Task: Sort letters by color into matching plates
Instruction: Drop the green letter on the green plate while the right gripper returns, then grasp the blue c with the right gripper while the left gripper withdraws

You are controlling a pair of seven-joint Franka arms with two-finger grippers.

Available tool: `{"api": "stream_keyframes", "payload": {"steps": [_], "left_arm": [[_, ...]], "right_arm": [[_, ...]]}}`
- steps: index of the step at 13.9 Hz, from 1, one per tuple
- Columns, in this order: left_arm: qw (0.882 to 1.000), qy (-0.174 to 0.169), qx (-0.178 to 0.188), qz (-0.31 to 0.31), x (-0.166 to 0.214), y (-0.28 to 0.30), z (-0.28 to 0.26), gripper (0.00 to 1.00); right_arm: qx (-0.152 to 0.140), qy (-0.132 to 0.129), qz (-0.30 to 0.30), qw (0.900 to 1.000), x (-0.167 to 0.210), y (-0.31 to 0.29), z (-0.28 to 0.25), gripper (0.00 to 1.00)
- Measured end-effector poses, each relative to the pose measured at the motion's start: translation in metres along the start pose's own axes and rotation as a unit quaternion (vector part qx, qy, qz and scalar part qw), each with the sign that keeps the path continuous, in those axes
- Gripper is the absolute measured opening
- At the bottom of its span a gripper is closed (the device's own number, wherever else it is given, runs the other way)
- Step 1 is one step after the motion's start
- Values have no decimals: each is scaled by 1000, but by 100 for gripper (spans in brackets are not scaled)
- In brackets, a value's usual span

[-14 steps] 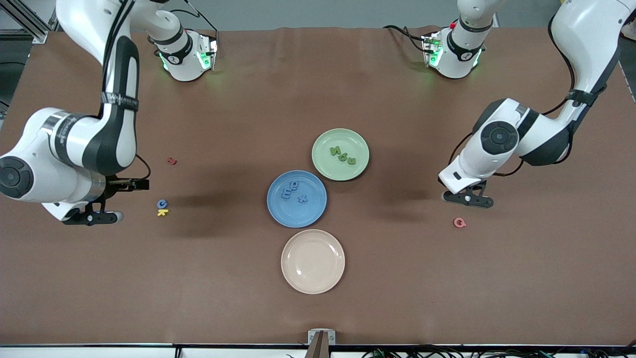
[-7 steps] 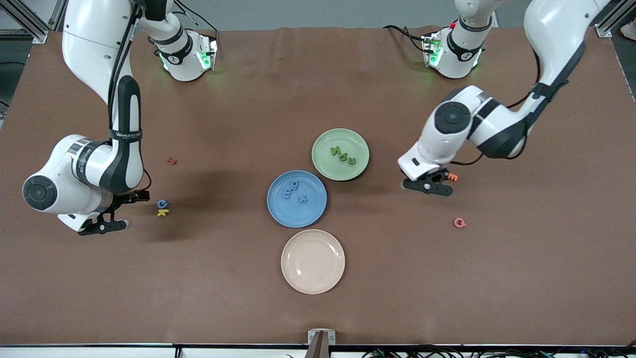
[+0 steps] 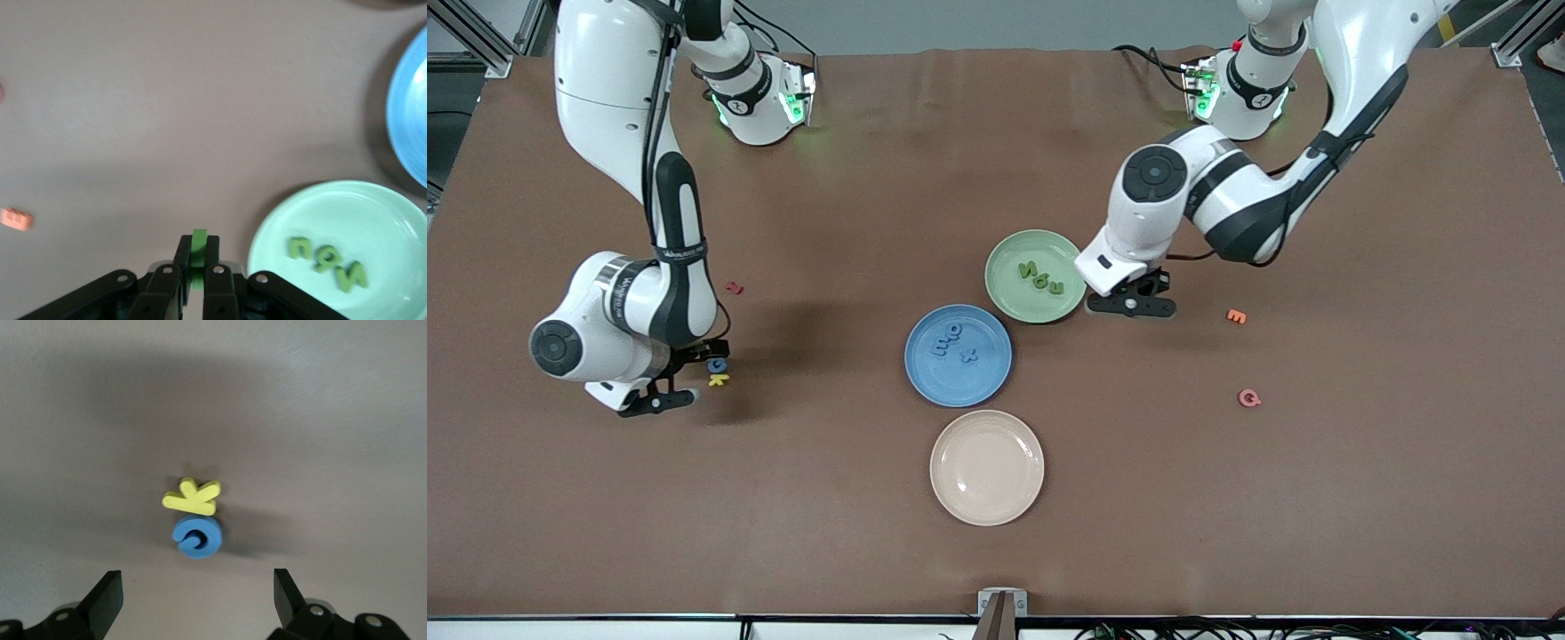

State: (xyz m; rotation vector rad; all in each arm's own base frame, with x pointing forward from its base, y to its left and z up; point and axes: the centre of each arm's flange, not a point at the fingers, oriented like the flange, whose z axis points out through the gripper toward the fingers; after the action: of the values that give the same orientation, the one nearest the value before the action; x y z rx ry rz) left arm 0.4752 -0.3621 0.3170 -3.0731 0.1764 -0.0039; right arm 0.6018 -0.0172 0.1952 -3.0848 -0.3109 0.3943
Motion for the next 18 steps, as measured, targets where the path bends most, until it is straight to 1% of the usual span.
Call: {"api": "stream_keyframes", "payload": {"steps": [3,6,7,8,9,10,11,12,13,14,15,16,18], "left_arm": [[1000,-14,-2,-15,-29,42,10,11],[998,-37,-4,-54,-50,69,27,11],[997,-50,-6,-65,-53,72,36,15],[995,-61,-7,-73,-56,75,44,16],[994,-68,-7,-80,-58,79,51,22],[993,-72,-5,-89,-59,84,57,33],[992,-71,-2,-102,-59,89,59,45],[992,-67,-3,-111,-57,94,58,56],[991,-62,-7,-119,-52,97,52,65],[990,-56,-12,-127,-44,96,45,78],[989,-52,-14,-137,-33,92,40,87],[988,-49,-11,-149,-20,83,36,98],[985,-44,1,-167,7,63,24,100]], "right_arm": [[3,-2,1,1000,1,-5,14,99],[-6,0,7,1000,2,1,28,96],[-7,0,10,1000,2,4,31,93],[-7,1,11,1000,2,6,32,91],[-8,3,12,1000,2,7,31,82],[-8,3,12,1000,3,7,31,82],[-8,4,12,1000,3,8,30,77],[-8,5,12,1000,3,7,28,67],[-8,5,12,1000,3,7,28,67],[-6,5,12,1000,3,7,27,59],[-6,6,12,1000,3,6,26,54],[-6,6,12,1000,3,6,26,53],[-6,6,12,1000,3,6,26,53]]}}
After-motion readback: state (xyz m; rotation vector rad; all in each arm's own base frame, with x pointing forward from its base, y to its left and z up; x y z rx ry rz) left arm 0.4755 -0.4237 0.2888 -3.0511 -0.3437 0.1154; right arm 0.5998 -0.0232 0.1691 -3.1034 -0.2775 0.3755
